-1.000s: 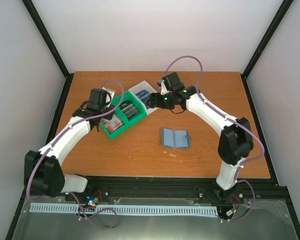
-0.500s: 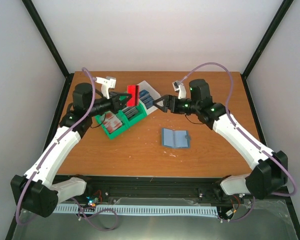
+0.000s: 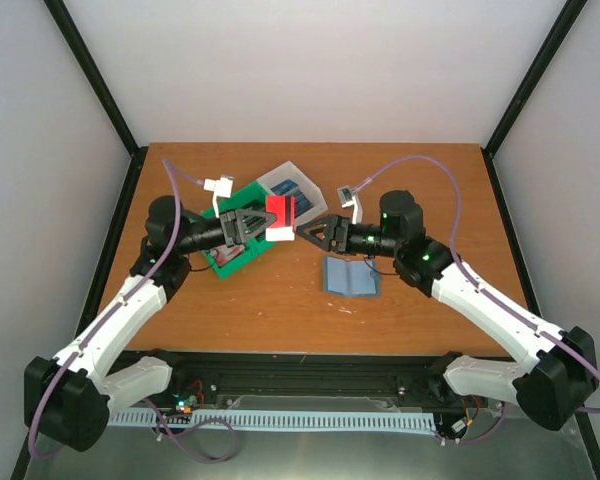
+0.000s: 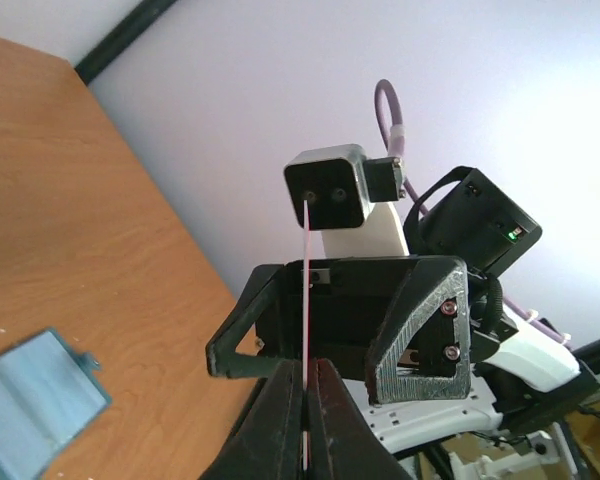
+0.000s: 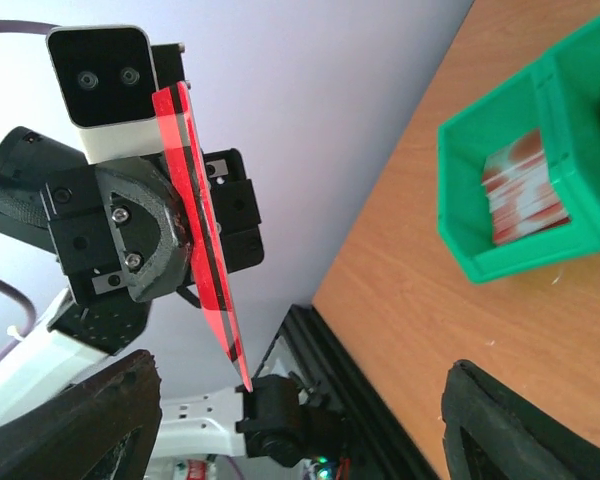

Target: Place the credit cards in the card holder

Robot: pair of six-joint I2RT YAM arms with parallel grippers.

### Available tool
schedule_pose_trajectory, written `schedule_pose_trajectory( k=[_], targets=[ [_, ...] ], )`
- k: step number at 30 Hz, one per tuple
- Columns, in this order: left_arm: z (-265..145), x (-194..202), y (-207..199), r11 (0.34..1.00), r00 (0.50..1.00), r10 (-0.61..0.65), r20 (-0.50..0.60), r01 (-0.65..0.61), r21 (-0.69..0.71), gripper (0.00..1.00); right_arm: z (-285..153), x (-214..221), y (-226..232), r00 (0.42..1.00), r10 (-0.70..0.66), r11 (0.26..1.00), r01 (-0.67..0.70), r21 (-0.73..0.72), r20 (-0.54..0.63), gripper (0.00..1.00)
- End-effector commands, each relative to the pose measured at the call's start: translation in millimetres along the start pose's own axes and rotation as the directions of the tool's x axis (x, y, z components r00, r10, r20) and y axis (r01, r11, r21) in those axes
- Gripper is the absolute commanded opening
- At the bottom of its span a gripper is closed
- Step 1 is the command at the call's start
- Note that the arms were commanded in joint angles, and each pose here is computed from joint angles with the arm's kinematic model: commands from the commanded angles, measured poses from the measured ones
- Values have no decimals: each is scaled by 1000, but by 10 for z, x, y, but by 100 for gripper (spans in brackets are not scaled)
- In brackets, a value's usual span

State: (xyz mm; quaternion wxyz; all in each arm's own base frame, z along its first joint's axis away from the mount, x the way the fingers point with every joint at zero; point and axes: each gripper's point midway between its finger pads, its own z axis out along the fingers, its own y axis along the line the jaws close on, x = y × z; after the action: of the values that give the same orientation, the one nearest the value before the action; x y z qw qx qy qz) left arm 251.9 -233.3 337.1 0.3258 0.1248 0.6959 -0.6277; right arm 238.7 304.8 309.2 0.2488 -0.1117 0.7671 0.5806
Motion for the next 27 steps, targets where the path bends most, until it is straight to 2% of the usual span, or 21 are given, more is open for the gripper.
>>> schedule_pose_trajectory(
  k=[1, 4, 10, 15, 19, 21, 25, 27],
  targets=[
    [23, 108, -199, 996, 1000, -17, 0, 17, 91, 1, -7, 49, 112, 1000, 2, 999, 0, -44, 31, 73],
    [96, 239, -142, 995, 999, -50, 14, 49, 91, 1, 19, 138, 41, 1000, 3, 998, -2, -58, 13, 62],
    [214, 385, -111, 991, 996, -87, 3, 86, 106, 0, -3, 246, -62, 999, 50, 997, -49, -61, 13, 28],
    [230, 490, -56, 991, 995, -101, -6, 102, 92, 1, -70, 353, -67, 997, 76, 990, -72, -124, 30, 5],
    [259, 546, 47, 992, 994, -108, -20, 109, 69, 4, -140, 348, -63, 997, 40, 994, -33, -106, 60, 3],
    [271, 557, 104, 992, 993, -118, -19, 118, 53, 9, -178, 343, -113, 997, 35, 998, -31, -59, 74, 3],
    [279, 554, 165, 994, 994, -109, -10, 109, 29, 24, -250, 384, -213, 996, 36, 999, -37, 9, 85, 3],
    [280, 560, 226, 994, 994, -109, -8, 109, -2, 40, -276, 401, -306, 996, 39, 997, -44, 60, 83, 3]
  ],
)
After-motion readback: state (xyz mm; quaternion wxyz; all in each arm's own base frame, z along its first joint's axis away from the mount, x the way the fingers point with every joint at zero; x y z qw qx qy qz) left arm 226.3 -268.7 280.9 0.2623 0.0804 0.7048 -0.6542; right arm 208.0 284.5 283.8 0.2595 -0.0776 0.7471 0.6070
